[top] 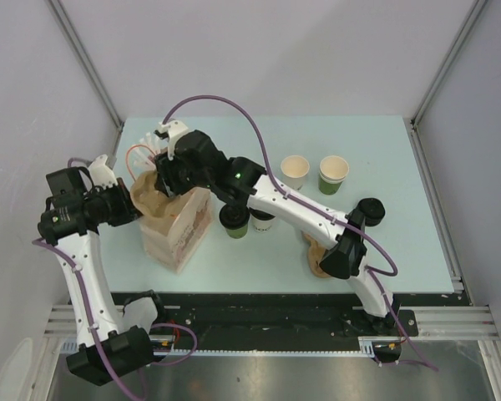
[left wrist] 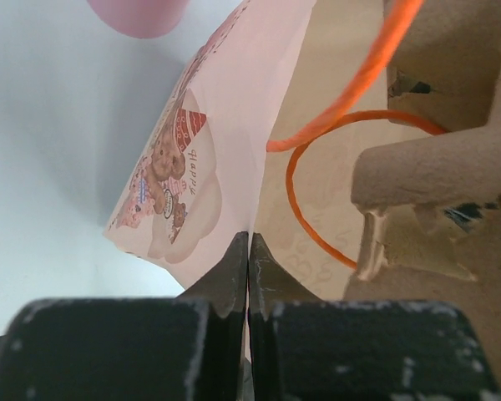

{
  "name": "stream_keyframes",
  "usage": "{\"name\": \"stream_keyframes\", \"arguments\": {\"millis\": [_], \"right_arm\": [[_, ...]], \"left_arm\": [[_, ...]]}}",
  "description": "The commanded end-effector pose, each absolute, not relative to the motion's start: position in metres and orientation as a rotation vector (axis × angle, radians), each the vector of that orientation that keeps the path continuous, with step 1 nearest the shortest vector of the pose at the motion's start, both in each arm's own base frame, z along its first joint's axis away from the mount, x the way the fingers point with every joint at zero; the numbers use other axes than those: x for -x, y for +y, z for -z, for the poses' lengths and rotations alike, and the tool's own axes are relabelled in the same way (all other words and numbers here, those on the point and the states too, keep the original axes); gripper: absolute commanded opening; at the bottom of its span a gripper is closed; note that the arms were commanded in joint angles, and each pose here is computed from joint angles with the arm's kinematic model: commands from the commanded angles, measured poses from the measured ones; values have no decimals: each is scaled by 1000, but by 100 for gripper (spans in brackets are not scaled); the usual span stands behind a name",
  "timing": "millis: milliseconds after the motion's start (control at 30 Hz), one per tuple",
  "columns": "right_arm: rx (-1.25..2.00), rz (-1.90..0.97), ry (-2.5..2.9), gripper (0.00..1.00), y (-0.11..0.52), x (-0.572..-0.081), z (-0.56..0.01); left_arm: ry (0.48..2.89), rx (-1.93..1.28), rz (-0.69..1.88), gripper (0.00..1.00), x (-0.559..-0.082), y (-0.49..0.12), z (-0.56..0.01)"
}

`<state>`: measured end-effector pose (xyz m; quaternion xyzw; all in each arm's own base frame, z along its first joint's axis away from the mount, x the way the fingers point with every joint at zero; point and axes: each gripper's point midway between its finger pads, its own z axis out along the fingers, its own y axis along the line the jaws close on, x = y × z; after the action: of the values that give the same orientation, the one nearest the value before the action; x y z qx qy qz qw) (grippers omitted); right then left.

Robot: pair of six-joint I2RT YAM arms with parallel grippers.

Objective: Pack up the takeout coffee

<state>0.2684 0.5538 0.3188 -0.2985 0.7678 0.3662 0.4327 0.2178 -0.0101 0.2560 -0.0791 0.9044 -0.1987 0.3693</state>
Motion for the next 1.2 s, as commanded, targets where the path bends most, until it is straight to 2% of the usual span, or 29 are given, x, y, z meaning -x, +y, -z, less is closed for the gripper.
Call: {"name": "stream_keyframes", "arguments": {"millis": [0, 300, 400, 467, 633, 700, 733, 800, 833, 900, 933, 1033, 1167], "right_arm": [[683, -1019, 1739, 10, 554, -270, -387], [627, -1075, 1576, 13, 539, -266, -450], [645, -1121, 1546, 8, 546, -261, -454], [658, -1166, 1540, 0, 554, -255, -450], [762, -1159, 1609, 0, 582, -245, -400], [778, -1119, 1686, 0, 580, -248, -376], [779, -1108, 1696, 0, 576, -249, -375], [785, -1096, 1713, 0, 573, -251, -366], [795, -1093, 1739, 0, 571, -250, -355], [794, -1094, 1761, 0, 570, -253, -347], [797, -1094, 1773, 0, 572, -254, -342], [822, -1089, 1784, 0, 575, -255, -337], [841, -1092, 1783, 0, 583, -255, -330]], "left_arm": [[2310, 182, 468, 1, -219, -6, -253], [2295, 168, 472, 0, -219, -8, -255], [2277, 141, 494, 1, -218, -12, -259], [2270, 129, 499, 0, -218, -14, -261], [2282, 159, 479, 0, -218, -10, -258], [2282, 164, 465, 6, -219, -8, -259], [2275, 156, 455, 16, -219, -7, -262], [2268, 145, 442, 26, -219, -6, -264], [2262, 139, 432, 35, -220, -5, -267], [2257, 136, 427, 40, -219, -5, -270], [2244, 133, 413, 46, -220, -4, -276], [2205, 124, 348, 55, -220, 1, -295], [2142, 146, 191, 59, -219, 20, -330]]}}
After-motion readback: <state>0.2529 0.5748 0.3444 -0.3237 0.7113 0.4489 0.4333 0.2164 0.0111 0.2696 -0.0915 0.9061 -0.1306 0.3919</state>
